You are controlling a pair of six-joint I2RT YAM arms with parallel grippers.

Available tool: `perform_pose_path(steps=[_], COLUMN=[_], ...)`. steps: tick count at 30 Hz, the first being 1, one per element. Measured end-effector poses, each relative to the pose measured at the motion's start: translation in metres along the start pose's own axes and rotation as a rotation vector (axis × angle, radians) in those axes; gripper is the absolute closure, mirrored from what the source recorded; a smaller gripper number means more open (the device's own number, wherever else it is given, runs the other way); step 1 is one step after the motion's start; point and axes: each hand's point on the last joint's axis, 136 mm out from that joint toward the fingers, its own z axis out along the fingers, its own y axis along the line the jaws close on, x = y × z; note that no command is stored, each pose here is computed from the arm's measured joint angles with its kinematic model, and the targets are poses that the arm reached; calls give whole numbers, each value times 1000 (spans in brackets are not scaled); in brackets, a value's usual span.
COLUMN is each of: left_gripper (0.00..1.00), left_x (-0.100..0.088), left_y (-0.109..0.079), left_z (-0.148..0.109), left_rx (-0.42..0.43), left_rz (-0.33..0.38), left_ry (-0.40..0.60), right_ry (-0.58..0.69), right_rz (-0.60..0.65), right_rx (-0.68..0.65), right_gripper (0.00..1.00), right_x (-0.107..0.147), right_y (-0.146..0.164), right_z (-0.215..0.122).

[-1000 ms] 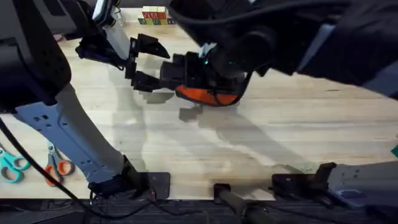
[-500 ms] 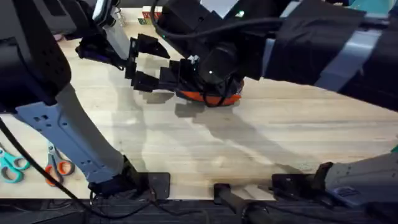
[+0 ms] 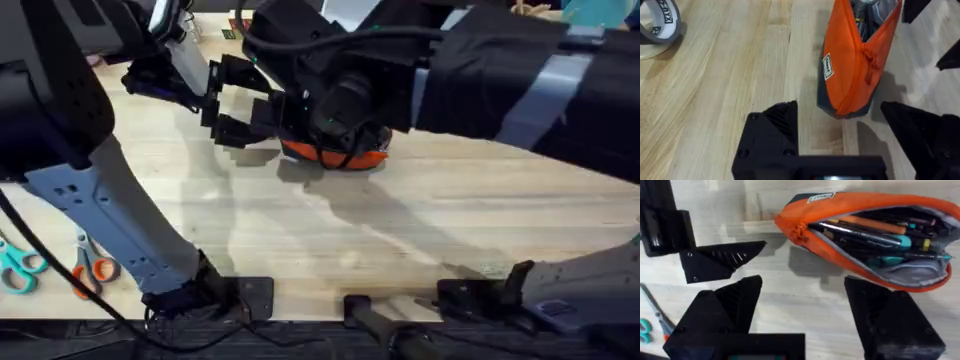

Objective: Unzip the bag, pick up the pens from the table one at a time and place them inside, then zip the bag closed.

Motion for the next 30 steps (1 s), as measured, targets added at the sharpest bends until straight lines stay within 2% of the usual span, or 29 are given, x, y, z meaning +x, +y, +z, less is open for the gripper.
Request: perform_pose_path(steps=[8, 15, 30], left_gripper=[7, 7, 7], left_x=[0, 0, 0], left_y=[0, 0, 0], left_z=[0, 0, 0], left_rx=[0, 0, 0], left_rz=[0, 0, 0], left_ry=[0, 0, 0], right_ry=[-23, -71, -124], right_rz=[-23, -15, -22], right_rx=[32, -3, 59], right_gripper=[5, 5, 5], right_x=[6, -2, -13], right_y=[4, 16, 15], right_z=[18, 23, 42])
